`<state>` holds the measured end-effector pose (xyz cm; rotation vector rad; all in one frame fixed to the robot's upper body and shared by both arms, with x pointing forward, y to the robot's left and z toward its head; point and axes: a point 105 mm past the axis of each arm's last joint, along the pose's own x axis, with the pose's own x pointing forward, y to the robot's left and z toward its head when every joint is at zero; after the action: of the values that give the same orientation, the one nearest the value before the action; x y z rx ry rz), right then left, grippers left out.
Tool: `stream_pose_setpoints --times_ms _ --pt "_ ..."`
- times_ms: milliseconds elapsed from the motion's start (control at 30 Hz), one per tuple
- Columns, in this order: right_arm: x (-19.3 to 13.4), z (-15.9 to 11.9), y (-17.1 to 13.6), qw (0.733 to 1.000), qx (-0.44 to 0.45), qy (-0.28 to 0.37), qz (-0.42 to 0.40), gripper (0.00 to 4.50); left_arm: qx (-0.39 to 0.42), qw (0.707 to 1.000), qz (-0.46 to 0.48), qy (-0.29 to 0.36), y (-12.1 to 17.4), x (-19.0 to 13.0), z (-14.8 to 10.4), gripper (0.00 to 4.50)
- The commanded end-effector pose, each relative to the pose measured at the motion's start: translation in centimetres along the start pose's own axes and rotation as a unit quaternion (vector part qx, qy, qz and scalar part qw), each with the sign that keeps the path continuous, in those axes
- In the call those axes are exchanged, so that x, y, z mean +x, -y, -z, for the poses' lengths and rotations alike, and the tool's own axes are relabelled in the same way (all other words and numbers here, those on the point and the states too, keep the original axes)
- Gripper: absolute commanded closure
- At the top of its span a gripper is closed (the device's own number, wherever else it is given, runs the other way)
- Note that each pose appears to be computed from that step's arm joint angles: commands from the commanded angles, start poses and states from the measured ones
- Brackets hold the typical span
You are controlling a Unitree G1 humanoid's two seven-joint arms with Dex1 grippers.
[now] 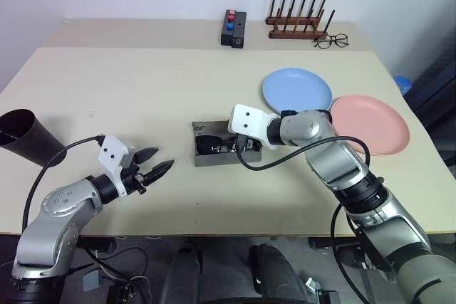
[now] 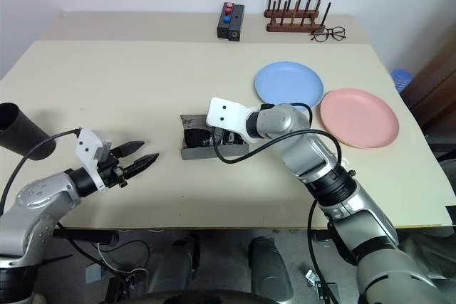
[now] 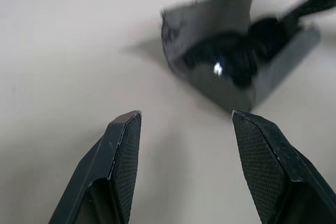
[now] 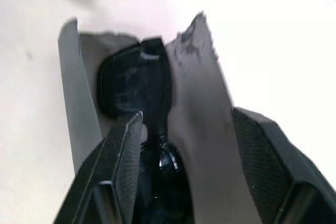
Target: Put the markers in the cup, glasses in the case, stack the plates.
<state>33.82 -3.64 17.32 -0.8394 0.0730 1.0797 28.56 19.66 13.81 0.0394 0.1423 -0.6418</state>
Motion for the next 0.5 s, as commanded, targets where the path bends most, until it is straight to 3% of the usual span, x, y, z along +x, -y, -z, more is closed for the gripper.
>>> stream_pose_setpoints --times_ms 33,133,267,500 --pt "-1.8 -2.2 1.0 0.998 -0.026 0.047 0.015 1.68 -0.001 0.999 -0.011 0.045 -0.7 1.2 -3.8 3.03" --pt "-2.6 -1.8 0.7 0.998 -0.035 0.05 0.006 1.68 0.008 0.998 0.001 0.064 -0.8 3.5 -6.3 4.48" --pt "-3.6 -1.1 -0.2 0.997 -0.047 0.052 -0.016 1.68 0.035 0.997 0.03 0.055 -0.7 7.7 -8.8 4.48" --pt "-5.8 -1.2 -1.8 0.994 -0.057 0.077 -0.047 1.68 0.086 0.988 0.111 -0.064 -0.2 13.5 -7.4 4.48"
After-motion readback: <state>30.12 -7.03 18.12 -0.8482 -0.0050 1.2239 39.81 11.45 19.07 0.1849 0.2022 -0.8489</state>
